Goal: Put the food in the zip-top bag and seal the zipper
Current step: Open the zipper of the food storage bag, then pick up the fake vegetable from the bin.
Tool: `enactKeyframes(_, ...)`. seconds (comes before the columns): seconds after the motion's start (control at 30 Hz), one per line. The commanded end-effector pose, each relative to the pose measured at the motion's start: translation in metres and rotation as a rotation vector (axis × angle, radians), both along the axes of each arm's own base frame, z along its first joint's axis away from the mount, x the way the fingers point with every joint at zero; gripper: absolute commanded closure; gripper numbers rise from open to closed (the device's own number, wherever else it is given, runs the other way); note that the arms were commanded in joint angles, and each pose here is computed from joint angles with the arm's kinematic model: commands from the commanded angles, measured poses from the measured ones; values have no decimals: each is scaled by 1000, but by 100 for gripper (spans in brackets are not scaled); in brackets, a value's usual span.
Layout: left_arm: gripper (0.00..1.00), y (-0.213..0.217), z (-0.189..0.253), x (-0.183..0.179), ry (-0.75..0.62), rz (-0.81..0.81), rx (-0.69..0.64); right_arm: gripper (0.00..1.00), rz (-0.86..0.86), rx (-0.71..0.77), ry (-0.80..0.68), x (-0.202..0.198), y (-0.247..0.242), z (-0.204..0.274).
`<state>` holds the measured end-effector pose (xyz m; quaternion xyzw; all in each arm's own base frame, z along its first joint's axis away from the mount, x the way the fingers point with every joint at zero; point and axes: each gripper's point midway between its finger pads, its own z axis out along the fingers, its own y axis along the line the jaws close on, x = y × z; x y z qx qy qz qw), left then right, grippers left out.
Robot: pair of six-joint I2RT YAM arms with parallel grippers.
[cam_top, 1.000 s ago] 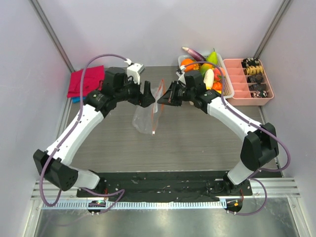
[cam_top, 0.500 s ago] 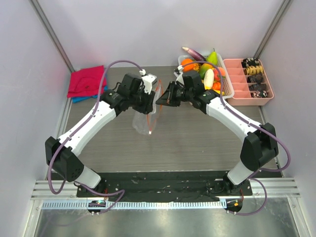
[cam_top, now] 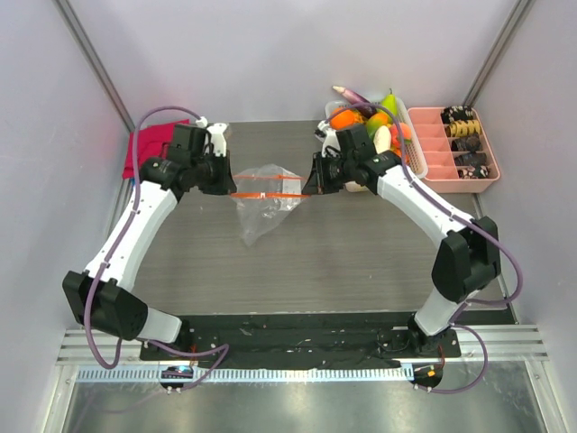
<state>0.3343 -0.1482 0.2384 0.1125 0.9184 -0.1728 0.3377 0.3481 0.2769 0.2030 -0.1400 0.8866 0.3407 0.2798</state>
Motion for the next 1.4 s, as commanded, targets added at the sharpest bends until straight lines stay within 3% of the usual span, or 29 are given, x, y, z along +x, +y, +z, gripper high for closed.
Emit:
enactKeyframes(0.0, 100, 23, 26, -13, -3, 94, -31, 99, 69, -210, -86, 21, -39, -15)
enactKeyframes(0.17, 100, 23, 27, -23, 32, 125, -75, 97, 155, -269, -116, 31, -44, -12)
enactKeyframes(0.27, 100, 12, 24, -28, 70, 132, -141, 84, 225, -225, -119, 29, -30, 1)
enactKeyframes(0.3, 100, 8, 21, -29, 88, 145, -150, 73, 248, -207, -119, 27, -24, 5)
enactKeyframes(0.47, 100, -5, -11, -17, 209, 196, -155, 47, 285, -178, -144, 30, -14, 18)
enactKeyframes(0.57, 100, -12, -19, -4, 236, 216, -180, 25, 291, -169, -164, 30, -12, 26)
enactKeyframes(0.6, 100, -14, -19, -3, 242, 216, -194, 13, 288, -164, -176, 28, -13, 32)
enactKeyframes(0.63, 100, -17, -19, -1, 246, 217, -208, 11, 296, -149, -183, 26, -12, 37)
enactKeyframes(0.77, 100, -26, -20, 5, 255, 201, -205, 7, 294, -92, -220, 21, -18, 65)
enactKeyframes(0.93, 100, -32, -17, 9, 227, 194, -196, 6, 161, -67, -224, 47, -62, 82)
enactKeyframes(1.2, 100, -41, -18, 10, 206, 168, -187, 10, -341, -158, -252, 133, -193, 82)
enactKeyframes(1.37, 100, -43, -18, 14, 178, 161, -163, 12, -536, -204, -320, 176, -226, 80)
